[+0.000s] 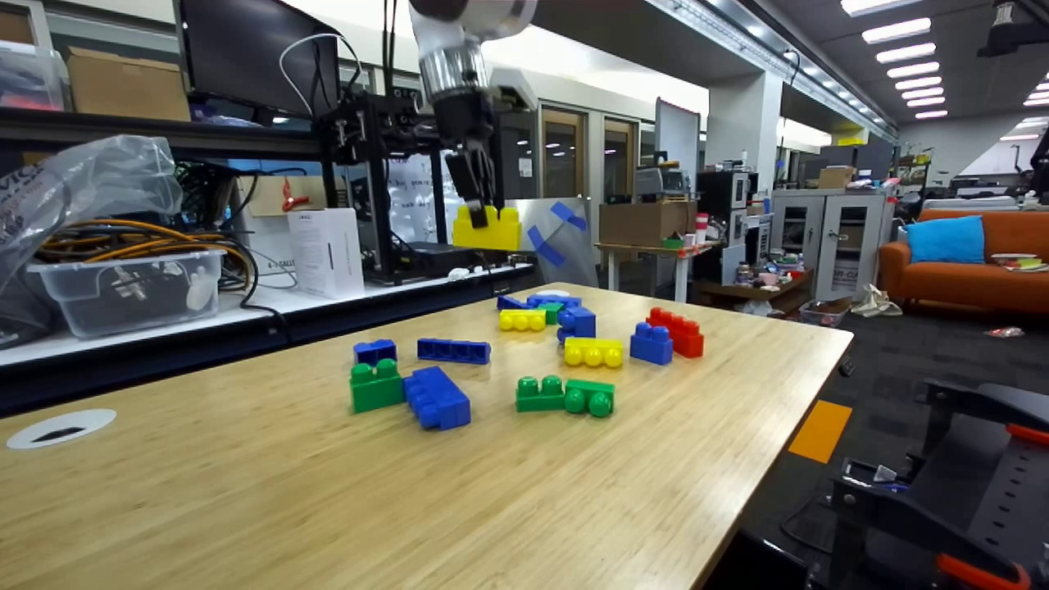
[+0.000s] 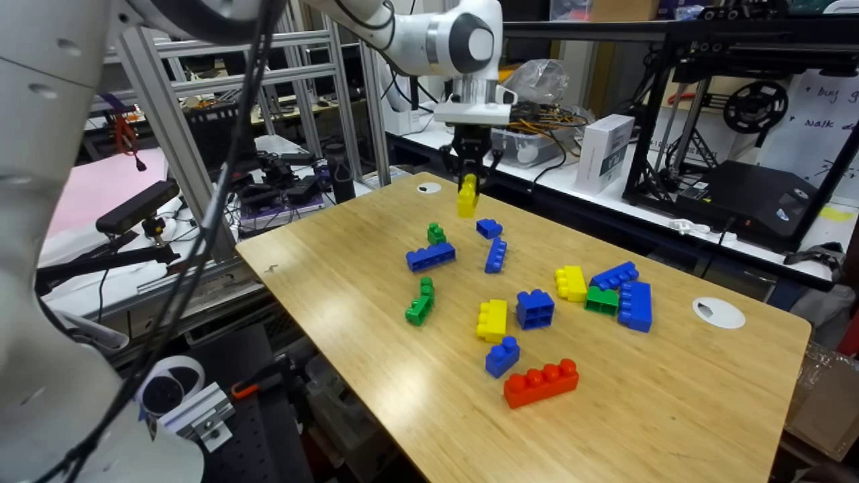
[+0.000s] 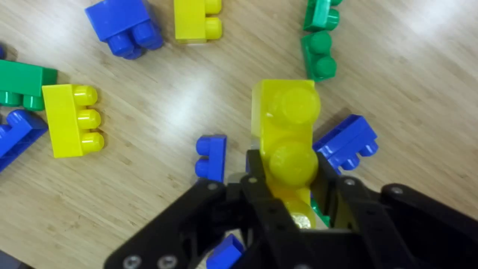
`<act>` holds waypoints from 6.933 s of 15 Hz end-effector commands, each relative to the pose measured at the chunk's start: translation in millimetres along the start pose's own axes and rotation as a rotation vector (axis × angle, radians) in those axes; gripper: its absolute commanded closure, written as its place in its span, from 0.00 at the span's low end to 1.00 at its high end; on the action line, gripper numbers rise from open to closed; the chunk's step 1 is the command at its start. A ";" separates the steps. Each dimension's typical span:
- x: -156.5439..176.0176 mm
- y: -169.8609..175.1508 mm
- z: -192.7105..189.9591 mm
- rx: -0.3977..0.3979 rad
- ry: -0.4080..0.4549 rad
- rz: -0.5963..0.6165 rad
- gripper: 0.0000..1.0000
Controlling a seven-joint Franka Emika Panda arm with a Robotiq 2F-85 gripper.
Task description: Move the yellow block at the center of the table backwards then put a green block on top of it
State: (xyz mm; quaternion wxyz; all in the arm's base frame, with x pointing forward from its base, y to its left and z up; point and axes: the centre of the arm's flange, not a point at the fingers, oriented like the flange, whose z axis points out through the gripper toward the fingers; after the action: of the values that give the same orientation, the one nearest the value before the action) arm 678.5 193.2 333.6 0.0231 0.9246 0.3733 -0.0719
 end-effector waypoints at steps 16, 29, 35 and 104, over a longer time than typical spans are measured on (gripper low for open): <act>-55.7 -113.7 94.1 0.074 -0.005 0.083 0.90; -37.9 -143.5 149.5 0.104 -0.074 0.020 0.90; -26.2 -150.1 170.5 0.097 -0.076 -0.018 0.90; -17.3 73.4 211.0 0.583 -0.317 1.257 0.00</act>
State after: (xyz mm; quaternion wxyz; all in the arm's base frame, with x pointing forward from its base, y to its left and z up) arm 698.0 108.7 125.8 -0.1190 0.9142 -0.2839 -0.2635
